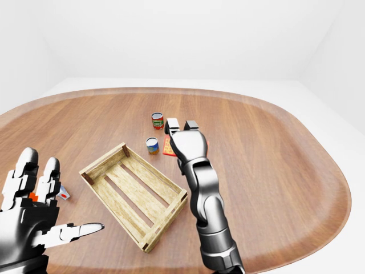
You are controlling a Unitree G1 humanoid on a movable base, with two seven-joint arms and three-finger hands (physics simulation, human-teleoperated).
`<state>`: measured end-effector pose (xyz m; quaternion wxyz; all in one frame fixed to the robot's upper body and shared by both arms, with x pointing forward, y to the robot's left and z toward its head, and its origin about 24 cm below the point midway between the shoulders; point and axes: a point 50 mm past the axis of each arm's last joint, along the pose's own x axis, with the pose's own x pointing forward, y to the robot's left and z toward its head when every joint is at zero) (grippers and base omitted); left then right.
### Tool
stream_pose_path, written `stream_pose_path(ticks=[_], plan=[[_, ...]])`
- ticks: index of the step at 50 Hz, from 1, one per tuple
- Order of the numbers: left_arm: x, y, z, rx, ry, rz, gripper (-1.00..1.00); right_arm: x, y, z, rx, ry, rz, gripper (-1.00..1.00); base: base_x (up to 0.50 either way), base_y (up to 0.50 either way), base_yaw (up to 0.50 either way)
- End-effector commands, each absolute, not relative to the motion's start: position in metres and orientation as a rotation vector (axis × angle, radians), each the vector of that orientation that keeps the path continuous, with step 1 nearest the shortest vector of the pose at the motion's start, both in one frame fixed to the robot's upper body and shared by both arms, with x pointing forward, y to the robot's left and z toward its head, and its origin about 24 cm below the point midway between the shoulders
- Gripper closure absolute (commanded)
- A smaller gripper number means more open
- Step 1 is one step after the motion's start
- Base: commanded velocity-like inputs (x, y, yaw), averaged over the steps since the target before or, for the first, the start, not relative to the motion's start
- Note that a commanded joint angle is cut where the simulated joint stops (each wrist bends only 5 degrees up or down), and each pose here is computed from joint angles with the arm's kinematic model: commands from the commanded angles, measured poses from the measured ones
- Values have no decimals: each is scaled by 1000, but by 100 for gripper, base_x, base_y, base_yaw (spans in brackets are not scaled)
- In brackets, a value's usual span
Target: Pick up the butter and put it in the tray.
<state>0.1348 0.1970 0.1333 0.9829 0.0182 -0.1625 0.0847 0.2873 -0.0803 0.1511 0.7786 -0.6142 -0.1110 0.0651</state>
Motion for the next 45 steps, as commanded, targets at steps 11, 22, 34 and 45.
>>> stream_pose_path(ticks=[11, 22, 34, 45], plan=[[135, 197, 133, 36, -327, 170, -100, 296, -41, 148, -1236, -310, 236, 100, 0, 0, 0], [136, 197, 133, 39, -326, 167, -100, 298, -10, 138, -1196, -323, 335, 100, 0, 0, 0], [135, 197, 133, 37, -328, 168, -100, 299, 14, 120, -1146, -293, 423, 100, 0, 0, 0], [134, 197, 133, 37, -328, 168, -100, 304, 29, 106, -1121, -270, 466, 100, 0, 0, 0]])
